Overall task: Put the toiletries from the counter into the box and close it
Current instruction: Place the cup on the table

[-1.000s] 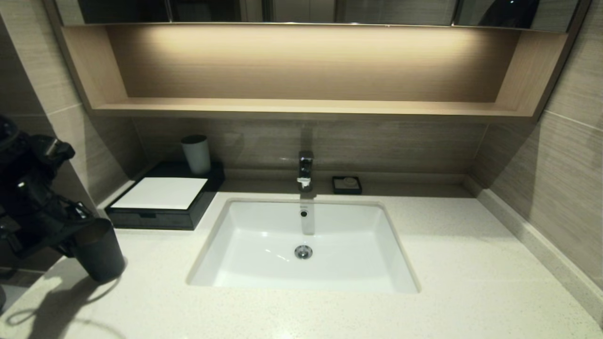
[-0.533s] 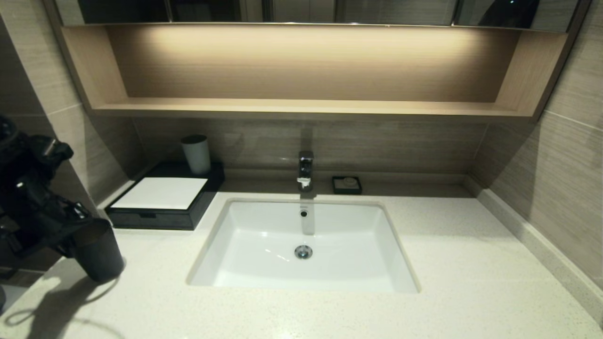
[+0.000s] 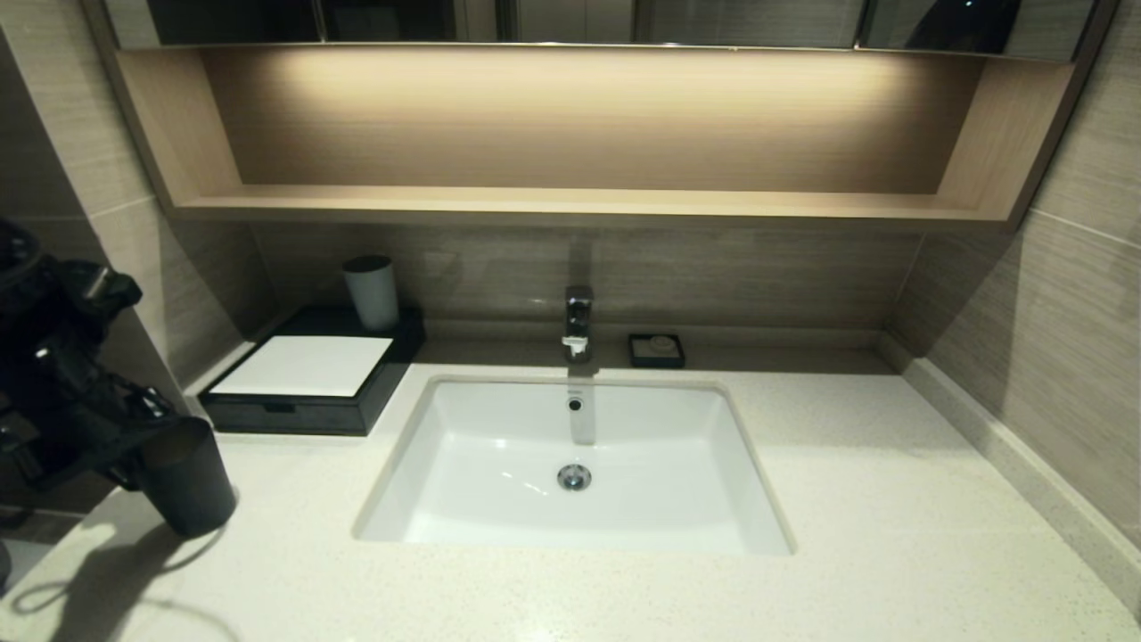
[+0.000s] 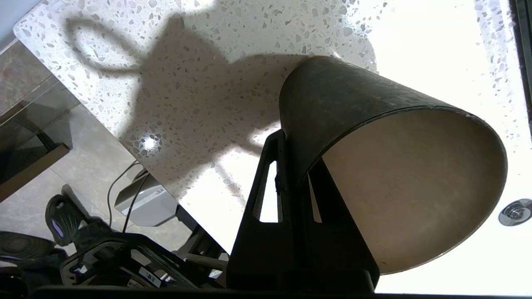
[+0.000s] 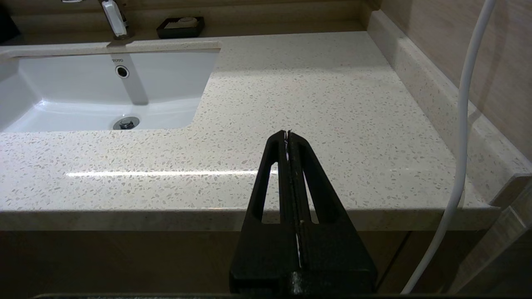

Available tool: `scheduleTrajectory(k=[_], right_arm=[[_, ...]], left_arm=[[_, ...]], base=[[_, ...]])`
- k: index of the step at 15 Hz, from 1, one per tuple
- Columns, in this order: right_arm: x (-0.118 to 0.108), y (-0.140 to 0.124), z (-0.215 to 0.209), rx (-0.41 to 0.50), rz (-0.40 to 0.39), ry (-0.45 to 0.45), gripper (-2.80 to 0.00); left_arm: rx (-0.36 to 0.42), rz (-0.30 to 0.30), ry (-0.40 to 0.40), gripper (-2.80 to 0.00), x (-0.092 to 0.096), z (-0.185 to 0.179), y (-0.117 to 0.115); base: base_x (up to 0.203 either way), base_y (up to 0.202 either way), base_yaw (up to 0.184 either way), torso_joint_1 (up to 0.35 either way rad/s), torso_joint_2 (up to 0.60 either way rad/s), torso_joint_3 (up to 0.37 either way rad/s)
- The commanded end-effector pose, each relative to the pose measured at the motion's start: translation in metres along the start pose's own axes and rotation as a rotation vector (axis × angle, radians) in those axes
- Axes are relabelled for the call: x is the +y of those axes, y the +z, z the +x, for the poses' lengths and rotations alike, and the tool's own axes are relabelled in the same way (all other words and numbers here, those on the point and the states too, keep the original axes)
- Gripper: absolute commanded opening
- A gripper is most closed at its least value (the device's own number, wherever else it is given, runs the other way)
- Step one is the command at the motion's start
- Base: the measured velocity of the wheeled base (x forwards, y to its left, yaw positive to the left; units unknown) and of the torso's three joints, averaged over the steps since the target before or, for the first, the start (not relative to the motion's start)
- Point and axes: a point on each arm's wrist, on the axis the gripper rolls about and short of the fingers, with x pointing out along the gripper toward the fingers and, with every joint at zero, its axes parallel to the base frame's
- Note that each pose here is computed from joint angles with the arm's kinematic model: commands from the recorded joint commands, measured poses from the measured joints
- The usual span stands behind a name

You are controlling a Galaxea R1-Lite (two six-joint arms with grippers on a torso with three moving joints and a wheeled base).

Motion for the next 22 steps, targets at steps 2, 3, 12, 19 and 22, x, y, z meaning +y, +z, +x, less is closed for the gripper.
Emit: scheduleTrajectory(k=[2,3,12,19,22], right_arm=[[0.000,0.000,0.000,0.003,0.000,0.000,-2.80],[0.000,0.000,0.000,0.001,0.000,0.000,-2.80],[0.000,0.000,0.000,0.001,0.000,0.000,-2.80],[0.000,0.000,0.000,0.001,0.000,0.000,-2.80],[0.000,0.000,0.000,0.001,0.000,0.000,-2.80]], left_arm=[[0.009,-0.005,0.008,-2.80,0.000,0.002,0.000],[0.010,-0.005,0.009,-2.80,0.000,0.003,0.000],[0.005,-0.016,0.005,0.00,0.000,0.001,0.000],[-0.057,-0.015,-0.042,0.00,0.005,-0.031,-0.010],[-0.077,-0.015,-0.057,0.00,0.009,-0.042,-0.014]], base=[[0.000,0.000,0.000,0.000,0.00,0.000],[0.000,0.000,0.000,0.000,0.00,0.000],[0.000,0.000,0.000,0.000,0.00,0.000],[0.000,0.000,0.000,0.000,0.00,0.000],[0.000,0.000,0.000,0.000,0.00,0.000]])
